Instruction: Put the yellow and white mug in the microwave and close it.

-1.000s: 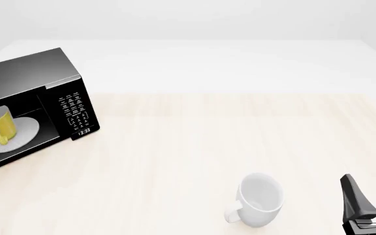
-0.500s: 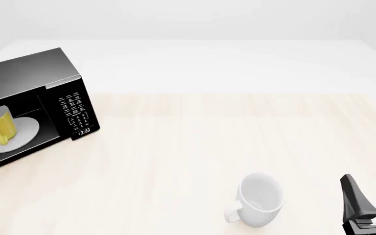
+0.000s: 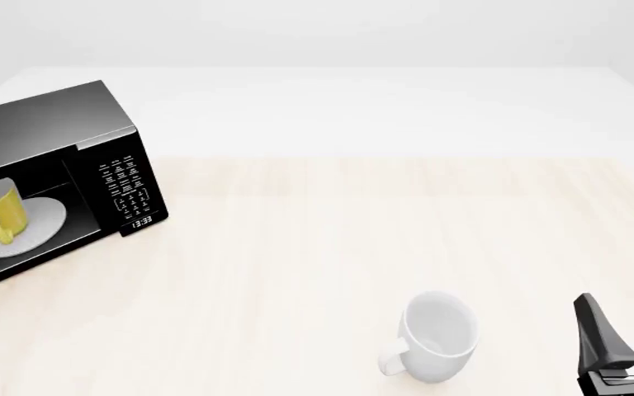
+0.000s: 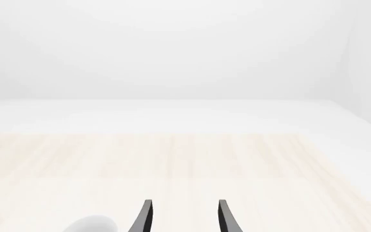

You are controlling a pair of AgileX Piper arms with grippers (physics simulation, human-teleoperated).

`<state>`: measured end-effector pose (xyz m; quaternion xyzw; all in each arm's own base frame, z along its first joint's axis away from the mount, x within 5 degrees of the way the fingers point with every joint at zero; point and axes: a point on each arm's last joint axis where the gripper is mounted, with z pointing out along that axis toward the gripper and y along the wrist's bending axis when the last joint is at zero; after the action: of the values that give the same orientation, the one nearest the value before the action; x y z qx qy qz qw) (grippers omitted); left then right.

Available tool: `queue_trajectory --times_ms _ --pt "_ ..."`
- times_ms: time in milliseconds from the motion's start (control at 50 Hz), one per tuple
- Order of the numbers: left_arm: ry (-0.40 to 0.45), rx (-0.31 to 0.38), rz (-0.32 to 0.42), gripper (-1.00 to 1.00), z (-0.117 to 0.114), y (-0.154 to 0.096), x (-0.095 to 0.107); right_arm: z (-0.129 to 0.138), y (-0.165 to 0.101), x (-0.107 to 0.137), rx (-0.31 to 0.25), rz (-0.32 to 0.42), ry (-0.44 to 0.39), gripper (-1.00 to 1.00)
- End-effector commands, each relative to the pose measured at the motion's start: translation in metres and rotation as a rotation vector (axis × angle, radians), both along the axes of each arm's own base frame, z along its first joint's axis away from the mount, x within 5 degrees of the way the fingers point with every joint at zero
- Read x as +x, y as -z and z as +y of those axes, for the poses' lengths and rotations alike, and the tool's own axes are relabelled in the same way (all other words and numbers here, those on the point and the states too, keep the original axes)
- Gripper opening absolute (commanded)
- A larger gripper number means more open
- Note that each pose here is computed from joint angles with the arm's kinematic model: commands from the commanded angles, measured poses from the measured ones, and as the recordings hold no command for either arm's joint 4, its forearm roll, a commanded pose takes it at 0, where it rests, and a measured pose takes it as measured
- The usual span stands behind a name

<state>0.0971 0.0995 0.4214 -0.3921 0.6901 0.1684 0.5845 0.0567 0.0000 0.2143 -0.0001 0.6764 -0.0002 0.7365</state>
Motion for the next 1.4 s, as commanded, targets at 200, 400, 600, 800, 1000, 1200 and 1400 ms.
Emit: queue_trajectory --times_ms 200,400,600,800,1000,1200,1400 --pt "-0.091 -0.049 0.021 1.00 0.018 0.012 -0.001 0.000 0.000 0.000 0.000 0.000 0.000 1.00" --pt "-0.153 -0.067 0.027 1.00 0.030 0.018 -0.004 0.000 0.000 0.000 0.000 0.000 0.000 1.00" --pt "-0.229 -0.093 0.015 1.00 0.040 0.021 -0.010 0.000 0.000 0.000 0.000 0.000 0.000 1.00" --pt "-0.291 -0.042 0.038 1.00 0.049 0.019 -0.020 0.000 0.000 0.000 0.000 0.000 0.000 1.00" --pt "-0.317 0.052 0.101 1.00 0.050 0.013 -0.030 0.000 0.000 0.000 0.000 0.000 0.000 1.00" --pt "-0.305 0.099 0.194 1.00 0.056 0.019 -0.030 0.000 0.000 0.000 0.000 0.000 0.000 1.00" --pt "-0.327 0.077 0.268 1.00 0.069 0.040 -0.033 0.000 0.000 0.000 0.000 0.000 0.000 1.00"
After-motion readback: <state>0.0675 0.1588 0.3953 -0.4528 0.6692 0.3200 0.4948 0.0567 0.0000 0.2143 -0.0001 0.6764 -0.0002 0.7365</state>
